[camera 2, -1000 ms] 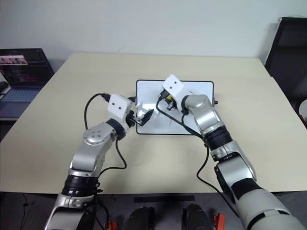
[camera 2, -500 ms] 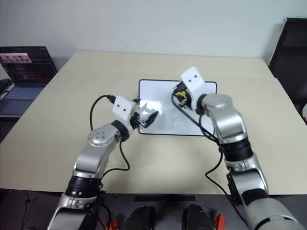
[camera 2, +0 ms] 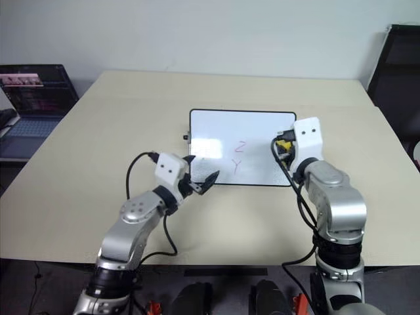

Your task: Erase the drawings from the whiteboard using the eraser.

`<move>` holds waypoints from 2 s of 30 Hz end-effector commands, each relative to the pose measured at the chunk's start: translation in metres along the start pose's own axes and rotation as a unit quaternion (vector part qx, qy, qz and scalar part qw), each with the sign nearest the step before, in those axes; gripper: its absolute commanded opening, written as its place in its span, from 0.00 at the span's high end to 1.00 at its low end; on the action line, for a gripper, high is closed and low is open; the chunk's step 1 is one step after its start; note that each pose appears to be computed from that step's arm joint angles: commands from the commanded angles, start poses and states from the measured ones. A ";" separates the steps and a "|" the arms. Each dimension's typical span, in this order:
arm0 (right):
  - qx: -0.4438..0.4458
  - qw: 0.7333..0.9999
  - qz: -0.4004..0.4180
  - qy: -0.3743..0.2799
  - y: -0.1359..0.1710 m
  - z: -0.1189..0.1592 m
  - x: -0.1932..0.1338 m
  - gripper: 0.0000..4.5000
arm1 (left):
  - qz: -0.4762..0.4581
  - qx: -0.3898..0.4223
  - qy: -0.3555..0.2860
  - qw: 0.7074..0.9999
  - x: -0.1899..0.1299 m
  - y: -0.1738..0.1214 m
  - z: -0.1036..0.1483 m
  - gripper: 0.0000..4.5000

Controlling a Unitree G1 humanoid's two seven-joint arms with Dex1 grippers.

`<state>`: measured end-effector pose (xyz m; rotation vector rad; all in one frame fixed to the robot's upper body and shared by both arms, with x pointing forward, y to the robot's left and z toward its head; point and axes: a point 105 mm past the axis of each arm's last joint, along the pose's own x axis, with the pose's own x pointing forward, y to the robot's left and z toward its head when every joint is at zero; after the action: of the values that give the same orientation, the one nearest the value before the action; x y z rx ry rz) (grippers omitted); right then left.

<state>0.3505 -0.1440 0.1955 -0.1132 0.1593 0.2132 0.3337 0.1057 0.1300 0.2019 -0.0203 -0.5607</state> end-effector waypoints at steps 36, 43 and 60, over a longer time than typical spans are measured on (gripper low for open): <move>-0.180 0.974 0.128 -0.053 0.051 0.031 0.081 0.76 | -0.016 0.030 -0.034 0.999 0.010 -0.007 0.022 0.00; -0.201 0.968 0.137 -0.059 0.056 0.040 0.090 0.76 | -0.008 0.034 -0.044 0.998 0.008 -0.003 0.033 0.00; -0.230 0.950 0.205 0.053 0.077 -0.035 0.074 0.76 | 0.018 0.037 -0.042 0.998 -0.001 0.008 0.032 0.00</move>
<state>0.4013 -0.0498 0.1553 -0.5536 0.1695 0.6767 0.3380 0.1103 0.1454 0.2466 -0.0558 -0.5304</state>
